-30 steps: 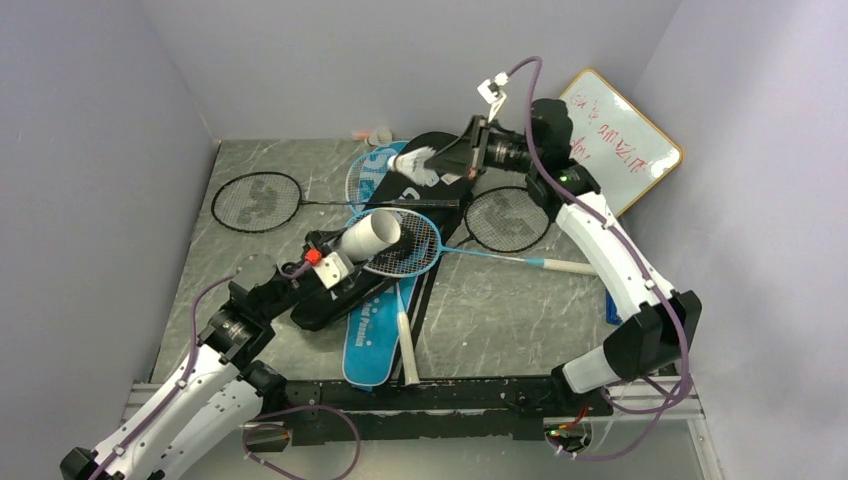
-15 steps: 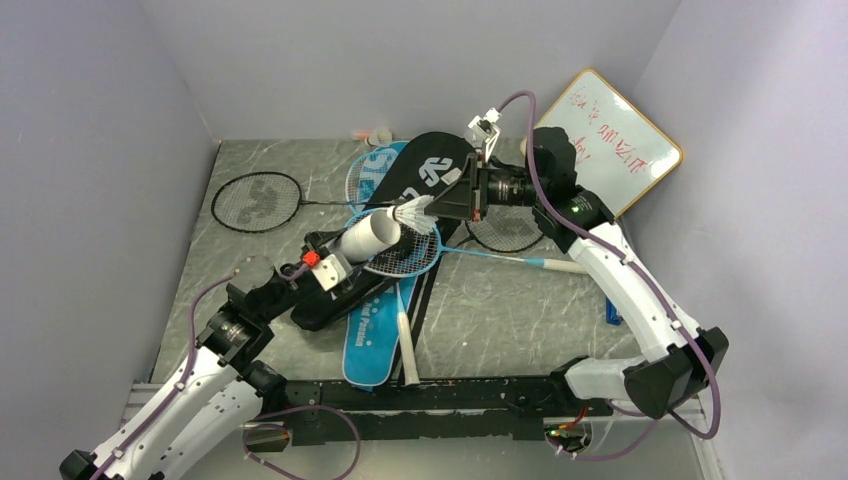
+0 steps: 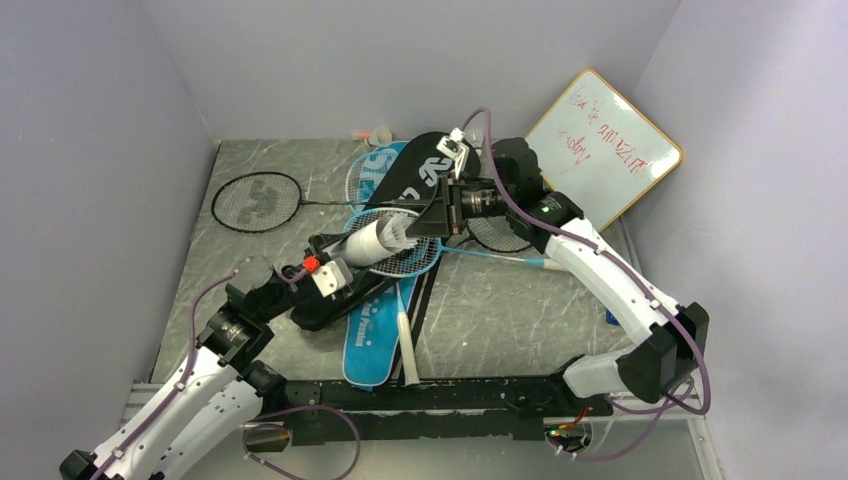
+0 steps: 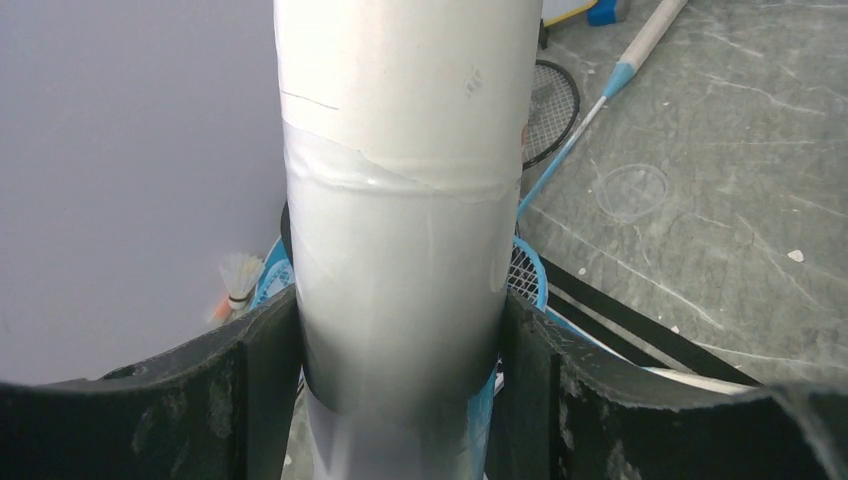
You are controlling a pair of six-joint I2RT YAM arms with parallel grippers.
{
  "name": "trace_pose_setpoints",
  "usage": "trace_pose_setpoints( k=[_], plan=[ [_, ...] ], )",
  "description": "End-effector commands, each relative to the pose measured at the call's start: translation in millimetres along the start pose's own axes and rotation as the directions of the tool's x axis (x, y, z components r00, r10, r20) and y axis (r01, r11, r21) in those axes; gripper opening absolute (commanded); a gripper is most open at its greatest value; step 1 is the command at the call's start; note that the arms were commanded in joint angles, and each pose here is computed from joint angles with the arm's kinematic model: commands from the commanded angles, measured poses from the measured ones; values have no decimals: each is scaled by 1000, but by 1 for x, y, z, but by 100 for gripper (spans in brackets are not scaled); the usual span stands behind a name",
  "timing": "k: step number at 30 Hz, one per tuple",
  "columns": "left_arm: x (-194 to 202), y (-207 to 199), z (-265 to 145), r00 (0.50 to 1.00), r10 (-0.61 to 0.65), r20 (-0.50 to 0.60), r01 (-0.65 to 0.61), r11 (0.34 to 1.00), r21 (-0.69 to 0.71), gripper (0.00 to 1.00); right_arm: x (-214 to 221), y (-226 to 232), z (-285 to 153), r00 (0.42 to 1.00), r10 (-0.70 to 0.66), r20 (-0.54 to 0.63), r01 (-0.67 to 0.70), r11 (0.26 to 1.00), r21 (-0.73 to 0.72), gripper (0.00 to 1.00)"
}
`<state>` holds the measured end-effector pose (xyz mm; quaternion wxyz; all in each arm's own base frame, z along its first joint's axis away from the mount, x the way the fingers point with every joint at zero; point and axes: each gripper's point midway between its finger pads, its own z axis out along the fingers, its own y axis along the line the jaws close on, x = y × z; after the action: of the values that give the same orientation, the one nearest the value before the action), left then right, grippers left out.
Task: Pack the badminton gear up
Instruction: Place the shuttlecock at the shuttle tube.
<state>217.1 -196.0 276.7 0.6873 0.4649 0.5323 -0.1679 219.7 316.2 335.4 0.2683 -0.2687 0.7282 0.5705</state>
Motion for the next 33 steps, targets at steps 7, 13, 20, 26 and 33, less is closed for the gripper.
trace_pose_setpoints(
  k=[7,13,20,26,33],
  plan=[
    [-24,3,1,994,58,97,-60,998,12,53,1,-5,8,998,-53,-14,54,998,27,56],
    [-26,1,2,992,58,110,-60,998,19,54,14,-9,24,996,-66,-61,69,996,50,60],
    [-29,-3,2,991,53,124,-59,997,43,54,22,-20,45,996,-52,-69,58,994,90,60],
    [-33,-7,2,987,49,151,-59,996,64,54,17,-21,50,996,-71,-54,77,992,103,60],
    [-27,-4,3,992,50,116,-56,997,48,54,-4,-13,28,985,-172,28,163,966,199,81]
  ],
)
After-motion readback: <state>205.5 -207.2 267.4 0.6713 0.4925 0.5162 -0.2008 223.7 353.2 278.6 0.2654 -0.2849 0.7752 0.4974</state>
